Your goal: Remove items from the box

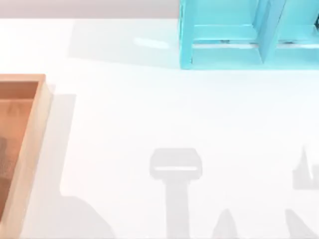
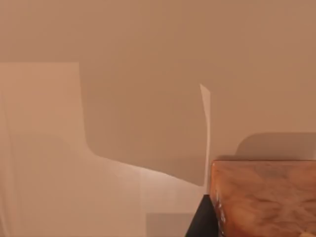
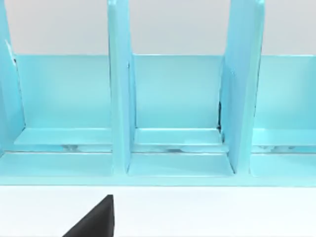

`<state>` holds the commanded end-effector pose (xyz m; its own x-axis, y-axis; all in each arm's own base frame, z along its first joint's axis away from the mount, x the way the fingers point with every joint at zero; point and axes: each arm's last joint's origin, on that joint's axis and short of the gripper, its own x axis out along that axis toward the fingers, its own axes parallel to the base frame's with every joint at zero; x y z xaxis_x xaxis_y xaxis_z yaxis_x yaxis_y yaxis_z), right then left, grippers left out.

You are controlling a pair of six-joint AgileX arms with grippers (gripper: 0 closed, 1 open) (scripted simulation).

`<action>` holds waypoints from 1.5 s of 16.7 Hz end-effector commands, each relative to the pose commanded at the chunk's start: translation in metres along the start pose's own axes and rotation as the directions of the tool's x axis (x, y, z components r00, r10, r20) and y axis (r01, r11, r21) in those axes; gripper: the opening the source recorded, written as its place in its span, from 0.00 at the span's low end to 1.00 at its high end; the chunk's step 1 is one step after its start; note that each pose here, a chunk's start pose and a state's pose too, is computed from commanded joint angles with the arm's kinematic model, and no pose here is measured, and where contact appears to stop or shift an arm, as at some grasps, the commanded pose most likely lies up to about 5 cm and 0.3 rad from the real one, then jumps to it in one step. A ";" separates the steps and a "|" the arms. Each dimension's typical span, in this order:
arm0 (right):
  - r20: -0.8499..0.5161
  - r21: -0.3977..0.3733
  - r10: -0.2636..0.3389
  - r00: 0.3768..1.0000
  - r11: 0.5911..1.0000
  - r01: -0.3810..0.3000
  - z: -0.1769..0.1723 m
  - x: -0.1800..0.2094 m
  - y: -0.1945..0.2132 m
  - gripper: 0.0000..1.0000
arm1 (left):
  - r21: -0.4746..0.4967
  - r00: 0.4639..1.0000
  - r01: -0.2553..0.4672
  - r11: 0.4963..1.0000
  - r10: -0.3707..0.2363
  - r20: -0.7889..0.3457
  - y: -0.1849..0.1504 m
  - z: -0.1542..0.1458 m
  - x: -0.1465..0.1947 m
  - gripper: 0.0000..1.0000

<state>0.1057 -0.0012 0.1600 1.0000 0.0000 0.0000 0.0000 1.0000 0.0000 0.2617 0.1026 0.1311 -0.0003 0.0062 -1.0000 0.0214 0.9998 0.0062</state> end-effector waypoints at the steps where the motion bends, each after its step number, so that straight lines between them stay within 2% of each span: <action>1: 0.000 0.000 0.000 1.000 1.000 0.000 0.000 0.000 0.000 1.00 | 0.000 1.000 0.000 1.000 0.000 0.000 0.000 0.000 0.000 0.10; 2: 0.000 0.000 0.000 1.000 1.000 0.000 0.000 0.000 0.000 1.00 | 0.000 1.000 0.000 1.000 0.000 0.000 0.000 0.000 0.000 0.02; 3: 0.000 0.000 0.000 1.000 1.000 0.000 0.000 0.000 0.000 1.00 | 0.000 1.000 0.000 1.000 0.000 0.000 0.000 0.000 0.000 0.00; 13: 0.000 0.000 0.000 1.000 1.000 0.000 0.000 0.000 0.000 1.00 | 0.006 1.000 -0.011 1.000 0.011 0.012 0.000 0.002 -0.007 0.00; 15: 0.000 0.000 0.000 1.000 1.000 0.000 0.000 0.000 0.000 1.00 | 0.016 0.998 -0.046 0.999 0.045 0.045 0.001 0.006 -0.030 0.00; 20: 0.000 0.000 0.000 1.000 1.000 0.000 0.000 0.000 0.000 1.00 | 0.009 0.979 -0.142 0.990 0.139 0.148 0.005 0.008 -0.115 0.00; 22: 0.000 0.000 0.000 1.000 1.000 0.000 0.000 0.000 0.000 1.00 | 0.007 0.980 -0.136 0.991 0.133 0.147 0.004 0.005 -0.137 0.00; 25: 0.000 0.000 0.000 1.000 1.000 0.000 0.000 0.000 0.000 1.00 | 0.009 0.994 -0.071 0.997 0.070 0.086 0.003 0.002 -0.144 0.00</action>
<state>0.1057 -0.0012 0.1600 1.0000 0.0000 0.0000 0.0000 1.0000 0.0000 0.2643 0.1043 0.2747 0.0868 0.0743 -0.9934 0.0305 0.9965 0.0772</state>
